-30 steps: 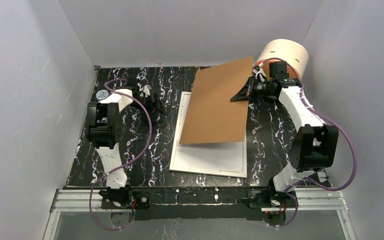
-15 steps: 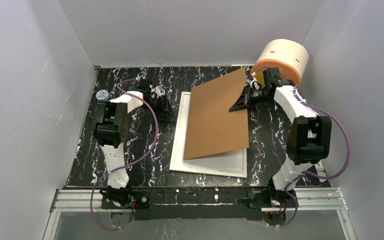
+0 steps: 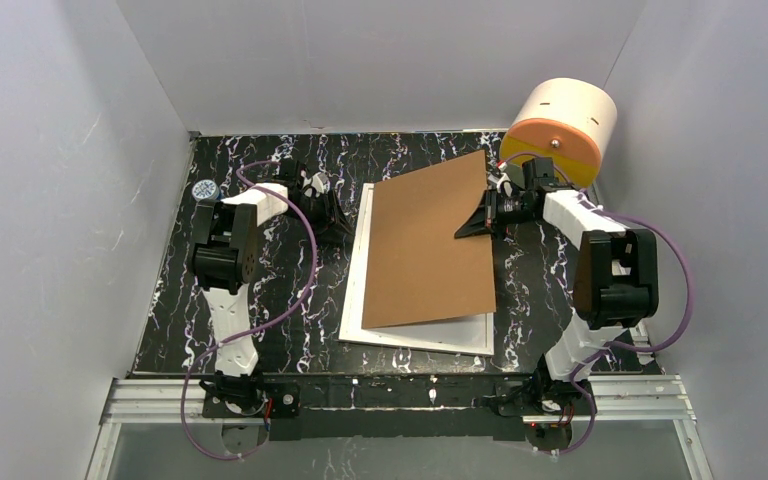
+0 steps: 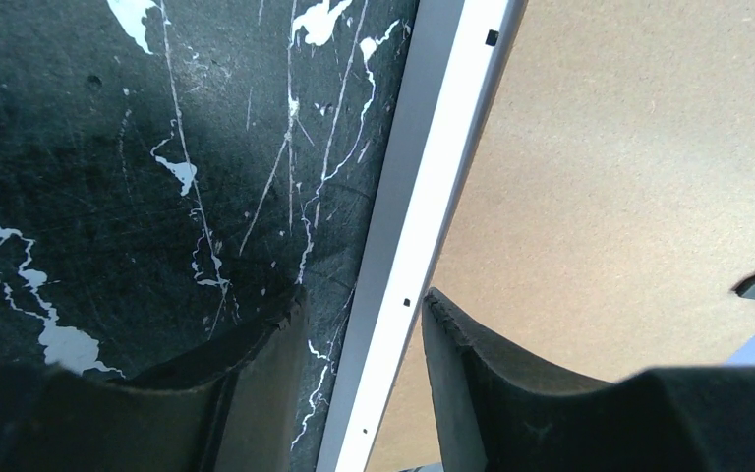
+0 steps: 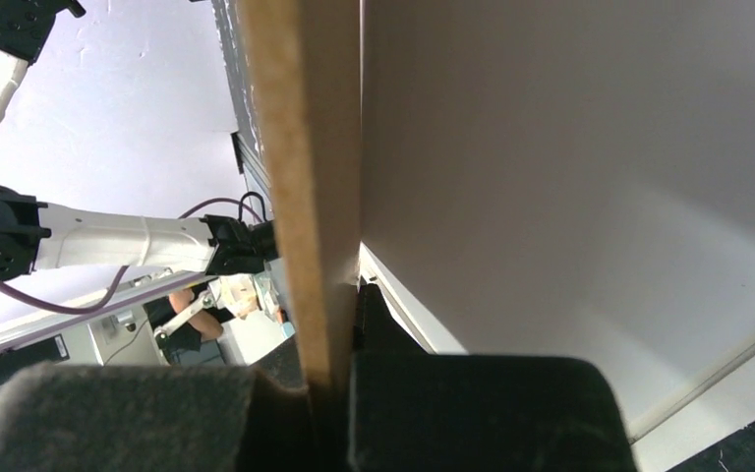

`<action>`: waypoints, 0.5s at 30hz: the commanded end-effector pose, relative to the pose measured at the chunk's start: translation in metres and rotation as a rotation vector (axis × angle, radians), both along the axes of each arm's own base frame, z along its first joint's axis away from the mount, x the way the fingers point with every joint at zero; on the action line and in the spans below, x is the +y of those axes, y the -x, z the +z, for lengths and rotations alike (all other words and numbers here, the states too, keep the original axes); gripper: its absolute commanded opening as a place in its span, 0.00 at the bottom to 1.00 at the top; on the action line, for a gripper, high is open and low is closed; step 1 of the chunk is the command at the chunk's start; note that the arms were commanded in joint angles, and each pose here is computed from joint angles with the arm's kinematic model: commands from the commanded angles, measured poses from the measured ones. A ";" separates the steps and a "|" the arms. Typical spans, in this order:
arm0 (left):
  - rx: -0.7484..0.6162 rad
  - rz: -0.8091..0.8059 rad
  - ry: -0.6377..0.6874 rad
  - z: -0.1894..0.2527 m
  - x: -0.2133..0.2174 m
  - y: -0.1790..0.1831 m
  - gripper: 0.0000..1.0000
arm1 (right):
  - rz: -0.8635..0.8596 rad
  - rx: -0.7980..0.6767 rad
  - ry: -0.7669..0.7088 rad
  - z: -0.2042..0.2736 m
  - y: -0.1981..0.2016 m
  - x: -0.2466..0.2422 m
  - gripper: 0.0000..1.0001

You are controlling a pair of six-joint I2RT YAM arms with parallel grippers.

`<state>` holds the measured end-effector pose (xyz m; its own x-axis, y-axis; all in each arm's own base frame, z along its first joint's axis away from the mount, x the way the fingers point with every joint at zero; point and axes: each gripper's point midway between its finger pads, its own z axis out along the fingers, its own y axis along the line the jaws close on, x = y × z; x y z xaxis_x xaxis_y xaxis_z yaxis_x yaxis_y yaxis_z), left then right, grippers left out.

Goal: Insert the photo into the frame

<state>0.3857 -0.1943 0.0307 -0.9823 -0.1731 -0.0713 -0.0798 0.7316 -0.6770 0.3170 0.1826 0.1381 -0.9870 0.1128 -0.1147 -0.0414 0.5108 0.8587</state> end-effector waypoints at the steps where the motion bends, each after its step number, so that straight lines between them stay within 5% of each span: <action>1: 0.045 -0.012 -0.026 -0.014 0.000 0.009 0.45 | 0.031 -0.102 -0.058 0.010 -0.004 0.005 0.01; 15: 0.052 -0.022 -0.006 -0.014 -0.005 0.007 0.45 | 0.017 -0.019 -0.092 -0.017 0.005 0.008 0.01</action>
